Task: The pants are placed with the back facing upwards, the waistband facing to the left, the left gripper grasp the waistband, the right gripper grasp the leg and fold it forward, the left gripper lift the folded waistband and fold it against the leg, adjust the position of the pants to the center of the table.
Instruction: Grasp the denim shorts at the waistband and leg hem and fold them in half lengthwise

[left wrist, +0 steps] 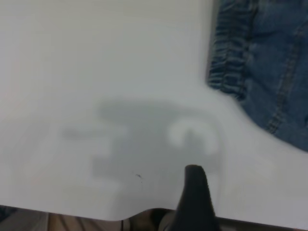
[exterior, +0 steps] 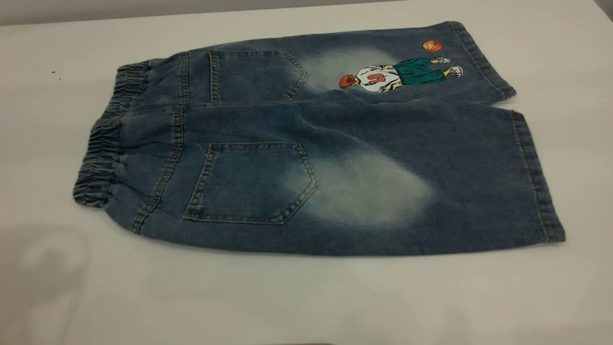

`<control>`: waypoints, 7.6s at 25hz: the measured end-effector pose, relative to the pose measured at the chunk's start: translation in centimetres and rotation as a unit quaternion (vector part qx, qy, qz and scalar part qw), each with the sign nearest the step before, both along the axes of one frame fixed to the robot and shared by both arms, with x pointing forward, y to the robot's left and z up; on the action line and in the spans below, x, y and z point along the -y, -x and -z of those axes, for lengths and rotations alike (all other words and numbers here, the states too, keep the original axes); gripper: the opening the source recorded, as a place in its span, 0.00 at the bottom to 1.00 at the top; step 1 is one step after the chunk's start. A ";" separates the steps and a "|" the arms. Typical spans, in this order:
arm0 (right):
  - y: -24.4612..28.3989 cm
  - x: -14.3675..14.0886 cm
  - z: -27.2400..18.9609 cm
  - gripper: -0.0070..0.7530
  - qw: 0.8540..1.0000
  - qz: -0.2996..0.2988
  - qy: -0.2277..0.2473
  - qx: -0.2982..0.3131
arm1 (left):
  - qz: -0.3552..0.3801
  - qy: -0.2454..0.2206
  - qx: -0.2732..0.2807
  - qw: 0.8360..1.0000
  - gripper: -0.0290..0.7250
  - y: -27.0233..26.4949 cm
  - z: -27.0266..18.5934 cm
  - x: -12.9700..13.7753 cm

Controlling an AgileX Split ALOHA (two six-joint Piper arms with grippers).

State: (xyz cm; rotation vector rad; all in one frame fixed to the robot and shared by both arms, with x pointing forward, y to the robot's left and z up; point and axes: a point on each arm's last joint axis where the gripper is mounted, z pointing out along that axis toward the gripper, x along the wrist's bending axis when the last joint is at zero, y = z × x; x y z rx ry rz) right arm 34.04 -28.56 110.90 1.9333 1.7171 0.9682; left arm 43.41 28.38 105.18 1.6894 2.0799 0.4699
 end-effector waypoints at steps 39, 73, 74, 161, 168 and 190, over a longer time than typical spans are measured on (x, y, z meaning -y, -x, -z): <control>-3.0 0.0 1.1 0.78 0.999 -0.016 0.001 -0.042 | 0.030 0.003 -0.102 0.994 0.71 -10.9 20.2 2.4; -12.4 -2.2 3.1 0.77 0.980 -0.138 -0.090 -0.110 | 0.029 -0.009 -0.126 0.992 0.15 -13.5 16.9 2.8; -13.0 -2.6 3.7 0.77 0.977 -0.150 -0.093 -0.121 | 0.029 -0.010 -0.132 0.991 0.15 -13.5 16.7 2.8; -21.2 -12.9 16.7 0.04 0.946 -0.231 0.025 -0.224 | 0.003 0.050 -0.052 0.997 0.15 -17.3 11.5 4.0; -24.0 -10.6 14.6 0.04 0.964 -0.191 0.012 -0.185 | -0.035 0.103 -0.004 0.994 0.15 -18.1 11.0 4.4; -29.9 -2.8 14.7 0.04 0.990 -0.063 -0.009 -0.128 | -0.335 0.356 0.125 0.863 0.15 -20.6 9.5 4.2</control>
